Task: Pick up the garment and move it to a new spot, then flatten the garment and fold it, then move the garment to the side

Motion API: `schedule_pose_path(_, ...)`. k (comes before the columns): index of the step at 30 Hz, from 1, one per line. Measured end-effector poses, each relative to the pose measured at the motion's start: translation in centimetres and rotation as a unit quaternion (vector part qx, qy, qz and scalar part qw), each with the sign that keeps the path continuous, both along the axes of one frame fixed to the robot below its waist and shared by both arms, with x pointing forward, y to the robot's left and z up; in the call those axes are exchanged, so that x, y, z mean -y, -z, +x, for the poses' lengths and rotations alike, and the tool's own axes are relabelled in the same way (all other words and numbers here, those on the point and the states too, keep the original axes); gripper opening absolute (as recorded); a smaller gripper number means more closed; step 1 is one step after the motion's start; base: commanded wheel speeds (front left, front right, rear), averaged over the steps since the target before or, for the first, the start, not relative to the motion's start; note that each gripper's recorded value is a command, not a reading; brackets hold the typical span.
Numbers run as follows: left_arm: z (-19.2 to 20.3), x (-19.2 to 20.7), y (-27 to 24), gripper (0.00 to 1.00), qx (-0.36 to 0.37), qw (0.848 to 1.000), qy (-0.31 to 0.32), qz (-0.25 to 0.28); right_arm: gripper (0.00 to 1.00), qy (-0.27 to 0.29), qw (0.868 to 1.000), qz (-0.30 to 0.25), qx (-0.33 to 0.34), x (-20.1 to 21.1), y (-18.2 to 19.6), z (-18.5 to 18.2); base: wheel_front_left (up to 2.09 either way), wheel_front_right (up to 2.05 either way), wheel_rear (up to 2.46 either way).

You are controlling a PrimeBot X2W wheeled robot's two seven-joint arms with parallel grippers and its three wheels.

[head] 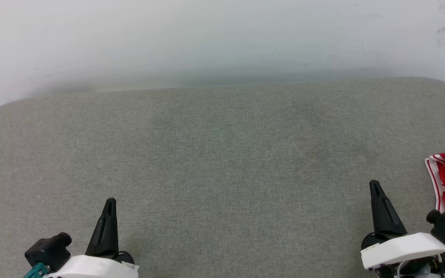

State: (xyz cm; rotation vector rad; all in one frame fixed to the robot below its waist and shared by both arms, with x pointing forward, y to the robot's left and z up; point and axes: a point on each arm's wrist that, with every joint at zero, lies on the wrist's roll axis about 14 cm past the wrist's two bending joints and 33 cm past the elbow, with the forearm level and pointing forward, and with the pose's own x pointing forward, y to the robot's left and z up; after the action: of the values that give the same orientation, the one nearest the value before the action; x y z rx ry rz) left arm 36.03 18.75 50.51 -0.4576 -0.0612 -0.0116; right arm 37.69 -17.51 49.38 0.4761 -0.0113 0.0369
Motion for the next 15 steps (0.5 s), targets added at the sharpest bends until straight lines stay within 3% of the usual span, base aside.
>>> schedule_pose_path(15, 0.68, -0.53, 0.42, 0.0, -0.016, 0.993, -0.006, -0.114, 0.0, 0.014, 0.993, 0.112, -0.017, 0.8, 0.26, 0.17, 0.0, 0.0, 0.0)
